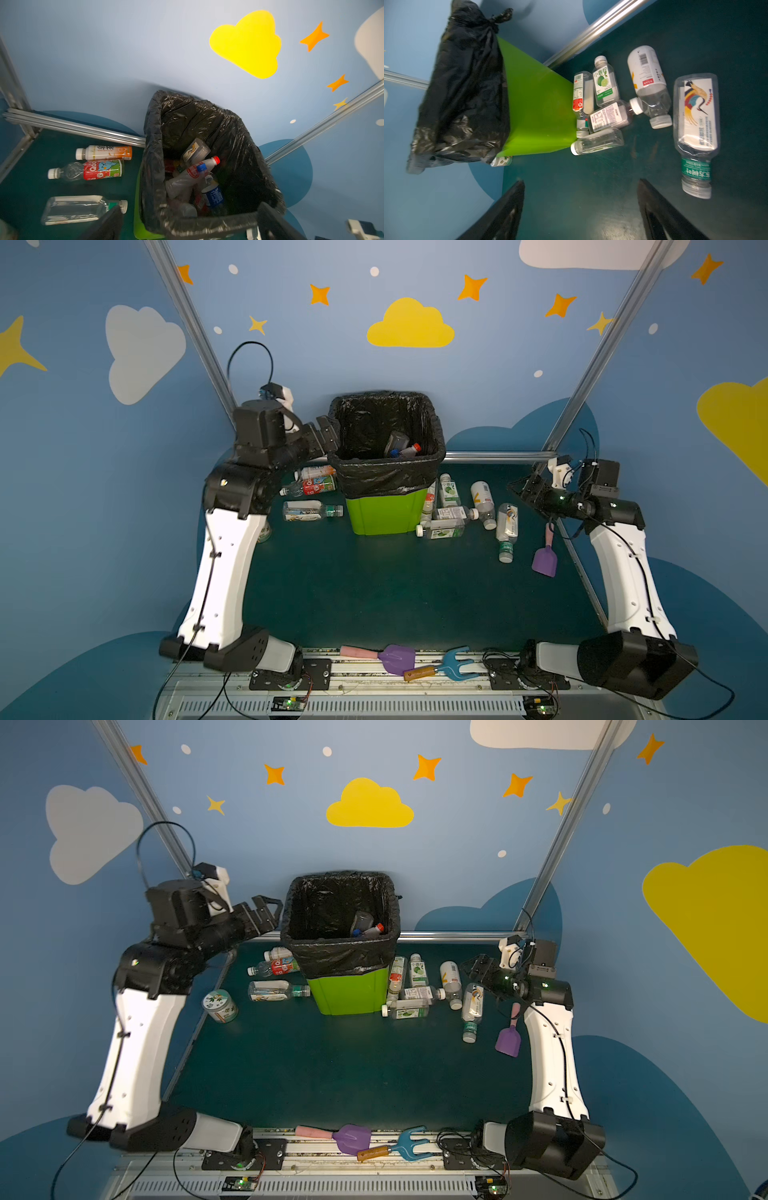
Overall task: Throw the plastic bottles in the bin
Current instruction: 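Lower the left arm back while the right gripper descends onto the crane-label bottle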
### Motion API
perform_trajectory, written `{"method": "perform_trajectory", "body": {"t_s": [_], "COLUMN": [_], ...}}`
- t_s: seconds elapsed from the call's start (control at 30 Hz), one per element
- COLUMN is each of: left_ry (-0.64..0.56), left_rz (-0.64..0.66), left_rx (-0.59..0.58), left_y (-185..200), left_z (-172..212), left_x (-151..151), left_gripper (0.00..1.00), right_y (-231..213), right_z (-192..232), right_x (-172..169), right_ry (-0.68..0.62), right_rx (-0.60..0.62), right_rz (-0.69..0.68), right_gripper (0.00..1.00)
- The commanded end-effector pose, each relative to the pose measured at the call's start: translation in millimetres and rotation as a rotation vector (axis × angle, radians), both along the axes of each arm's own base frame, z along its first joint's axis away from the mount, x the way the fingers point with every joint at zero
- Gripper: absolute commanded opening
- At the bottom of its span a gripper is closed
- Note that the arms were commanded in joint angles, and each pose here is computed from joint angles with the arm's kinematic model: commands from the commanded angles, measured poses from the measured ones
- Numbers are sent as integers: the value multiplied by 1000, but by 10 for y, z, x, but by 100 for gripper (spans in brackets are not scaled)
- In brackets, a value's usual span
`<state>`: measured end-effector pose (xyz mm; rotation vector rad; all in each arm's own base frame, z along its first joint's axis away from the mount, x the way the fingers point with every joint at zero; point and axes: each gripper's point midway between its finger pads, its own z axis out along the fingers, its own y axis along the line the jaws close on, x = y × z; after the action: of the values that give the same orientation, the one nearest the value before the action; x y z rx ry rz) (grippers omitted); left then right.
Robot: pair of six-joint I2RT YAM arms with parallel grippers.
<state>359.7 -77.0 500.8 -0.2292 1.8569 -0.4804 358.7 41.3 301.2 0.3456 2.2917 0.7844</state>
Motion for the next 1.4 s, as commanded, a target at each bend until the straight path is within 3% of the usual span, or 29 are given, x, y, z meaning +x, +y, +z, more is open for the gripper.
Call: {"method": "perform_trajectory", "body": {"t_s": [0.0,0.13,0.37,0.53,0.73,1.37], "left_ry": [185,290,490,535,575,573], "left_rz": [63,86,124,183,168,171], "left_rx": [113,87,-174,-201,-141,-145], "left_y": [175,246,101,176,186,166], "left_z": [-672,-1292,-2811,-3343,-3398,-3372], "left_x": [-101,-411,-789,-956,-979,-882], "left_gripper": [100,100,100,100,100,100], "right_y": [-214,-356,-526,-601,-662,-730], "right_z": [-370,-739,-1192,-1444,-1679,-2147], "right_x": [-30,-28,83,246,459,813], "right_ry": [125,233,334,402,446,546], "right_rx": [-119,-195,-261,-280,-275,-274], "right_rz": [-55,-78,-110,-115,-134,-116], "right_gripper": [83,83,84,84,83,83]}}
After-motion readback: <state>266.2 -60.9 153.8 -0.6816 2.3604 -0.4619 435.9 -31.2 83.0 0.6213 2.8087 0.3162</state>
